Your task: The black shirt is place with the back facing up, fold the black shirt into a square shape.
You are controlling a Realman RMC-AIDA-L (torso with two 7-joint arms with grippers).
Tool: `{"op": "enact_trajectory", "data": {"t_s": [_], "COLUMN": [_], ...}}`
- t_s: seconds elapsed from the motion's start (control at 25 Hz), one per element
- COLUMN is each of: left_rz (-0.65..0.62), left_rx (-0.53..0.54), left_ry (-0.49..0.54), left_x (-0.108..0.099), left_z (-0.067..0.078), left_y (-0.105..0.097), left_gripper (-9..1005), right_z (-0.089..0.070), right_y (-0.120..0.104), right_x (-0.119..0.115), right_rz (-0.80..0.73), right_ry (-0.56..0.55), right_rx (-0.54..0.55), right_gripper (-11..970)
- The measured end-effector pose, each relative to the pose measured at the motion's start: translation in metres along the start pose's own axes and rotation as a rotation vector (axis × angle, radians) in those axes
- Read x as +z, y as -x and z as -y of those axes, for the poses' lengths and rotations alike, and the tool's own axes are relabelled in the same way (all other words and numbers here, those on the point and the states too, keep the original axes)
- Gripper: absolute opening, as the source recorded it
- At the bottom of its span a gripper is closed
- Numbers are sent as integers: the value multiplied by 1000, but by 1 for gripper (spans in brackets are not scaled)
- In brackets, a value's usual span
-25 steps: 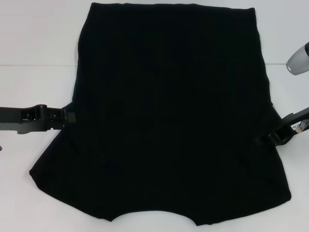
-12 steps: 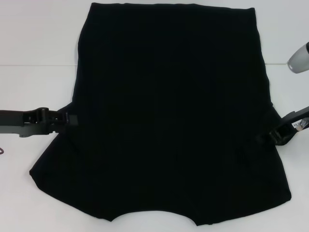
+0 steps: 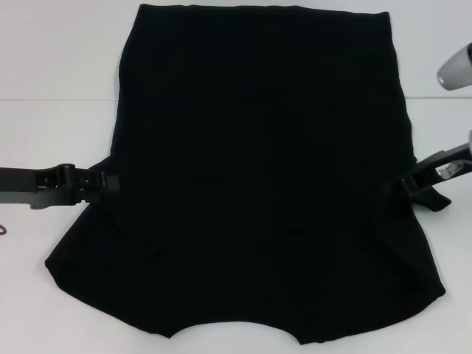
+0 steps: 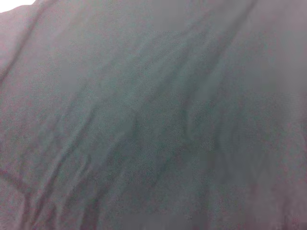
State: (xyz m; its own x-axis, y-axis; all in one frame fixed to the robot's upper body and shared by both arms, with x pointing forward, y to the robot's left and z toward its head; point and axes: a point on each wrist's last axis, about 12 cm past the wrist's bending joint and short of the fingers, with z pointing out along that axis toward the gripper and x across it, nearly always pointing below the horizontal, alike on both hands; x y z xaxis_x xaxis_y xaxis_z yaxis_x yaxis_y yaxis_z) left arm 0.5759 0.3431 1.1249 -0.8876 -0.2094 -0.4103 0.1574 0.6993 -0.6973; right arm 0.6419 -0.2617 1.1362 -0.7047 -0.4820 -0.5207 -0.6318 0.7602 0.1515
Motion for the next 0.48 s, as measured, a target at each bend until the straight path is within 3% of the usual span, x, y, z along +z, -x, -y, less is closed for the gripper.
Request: {"op": "enact_trajectory", "data": {"t_s": [0.48], "left_rz": [11], "left_rx": [-19], "left_ry": [-1], "left_x": [-3], "left_z": [-5], "left_y": [-5], "left_gripper": [535], "right_z": [-11], "right_y": [6], "right_x": [7], "right_rz": [-47], "right_ry": [10], "right_rx": [-69], "right_gripper": [18]}}
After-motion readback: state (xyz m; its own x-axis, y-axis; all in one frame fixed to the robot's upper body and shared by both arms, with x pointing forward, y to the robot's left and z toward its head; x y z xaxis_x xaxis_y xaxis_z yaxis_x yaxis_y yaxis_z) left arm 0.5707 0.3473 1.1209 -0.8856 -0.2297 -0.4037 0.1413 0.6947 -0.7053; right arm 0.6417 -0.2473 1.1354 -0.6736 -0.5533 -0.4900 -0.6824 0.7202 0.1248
